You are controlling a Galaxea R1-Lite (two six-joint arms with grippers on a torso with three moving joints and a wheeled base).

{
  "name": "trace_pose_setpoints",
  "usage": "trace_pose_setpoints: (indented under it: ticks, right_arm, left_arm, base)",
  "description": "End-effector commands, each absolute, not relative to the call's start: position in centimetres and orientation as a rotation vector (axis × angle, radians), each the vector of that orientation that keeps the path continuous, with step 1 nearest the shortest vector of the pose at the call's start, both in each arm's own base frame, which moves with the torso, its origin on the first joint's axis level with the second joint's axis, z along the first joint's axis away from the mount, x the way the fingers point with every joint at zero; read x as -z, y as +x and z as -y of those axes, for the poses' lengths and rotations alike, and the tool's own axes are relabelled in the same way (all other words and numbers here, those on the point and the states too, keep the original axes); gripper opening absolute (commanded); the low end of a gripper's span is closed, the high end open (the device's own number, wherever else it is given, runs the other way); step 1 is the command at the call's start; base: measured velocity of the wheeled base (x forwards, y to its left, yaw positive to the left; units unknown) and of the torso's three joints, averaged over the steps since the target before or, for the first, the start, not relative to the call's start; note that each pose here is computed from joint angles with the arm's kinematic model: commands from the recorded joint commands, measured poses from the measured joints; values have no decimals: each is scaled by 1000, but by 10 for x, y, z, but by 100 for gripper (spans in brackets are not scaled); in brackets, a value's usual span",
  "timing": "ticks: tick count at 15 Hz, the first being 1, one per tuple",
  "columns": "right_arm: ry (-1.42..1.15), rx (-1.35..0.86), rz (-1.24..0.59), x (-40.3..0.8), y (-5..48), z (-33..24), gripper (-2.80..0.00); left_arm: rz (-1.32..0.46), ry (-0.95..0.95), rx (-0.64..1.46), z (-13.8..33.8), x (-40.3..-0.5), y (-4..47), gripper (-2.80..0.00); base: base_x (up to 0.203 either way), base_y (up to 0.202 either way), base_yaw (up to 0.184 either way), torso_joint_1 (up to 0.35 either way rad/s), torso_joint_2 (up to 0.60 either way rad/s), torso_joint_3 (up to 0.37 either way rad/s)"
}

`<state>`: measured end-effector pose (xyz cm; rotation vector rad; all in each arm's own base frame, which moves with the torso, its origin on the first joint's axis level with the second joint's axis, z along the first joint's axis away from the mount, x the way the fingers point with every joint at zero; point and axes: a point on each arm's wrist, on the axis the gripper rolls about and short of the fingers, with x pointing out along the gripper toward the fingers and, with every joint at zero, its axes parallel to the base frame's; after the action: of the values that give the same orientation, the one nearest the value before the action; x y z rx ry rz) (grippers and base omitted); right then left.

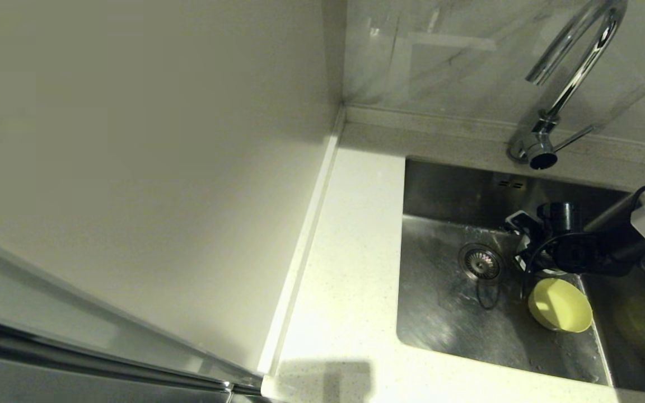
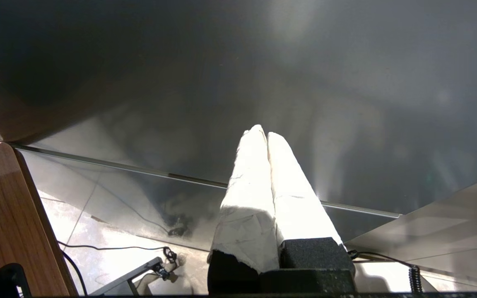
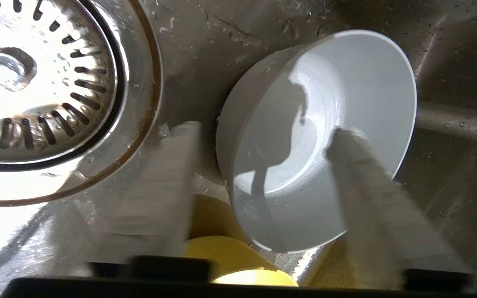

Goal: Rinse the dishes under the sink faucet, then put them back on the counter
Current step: Put a bowl back to the table from the sink

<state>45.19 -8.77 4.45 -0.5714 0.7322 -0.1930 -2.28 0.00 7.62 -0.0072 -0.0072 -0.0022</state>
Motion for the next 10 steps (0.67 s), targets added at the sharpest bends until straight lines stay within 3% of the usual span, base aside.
trace_pose_setpoints:
  ticks: [1, 10]
  right_arm:
    - [-575, 194, -728, -47, 451, 88, -280]
    - [-535, 182, -711, -64, 435, 83, -280]
  left_arm:
    - [5, -8, 2, 0, -75, -23, -280]
    - [5, -8, 2, 0, -75, -23, -280]
  base:
    - [0, 0, 0, 0, 0, 0]
    - [0, 0, 0, 0, 0, 0]
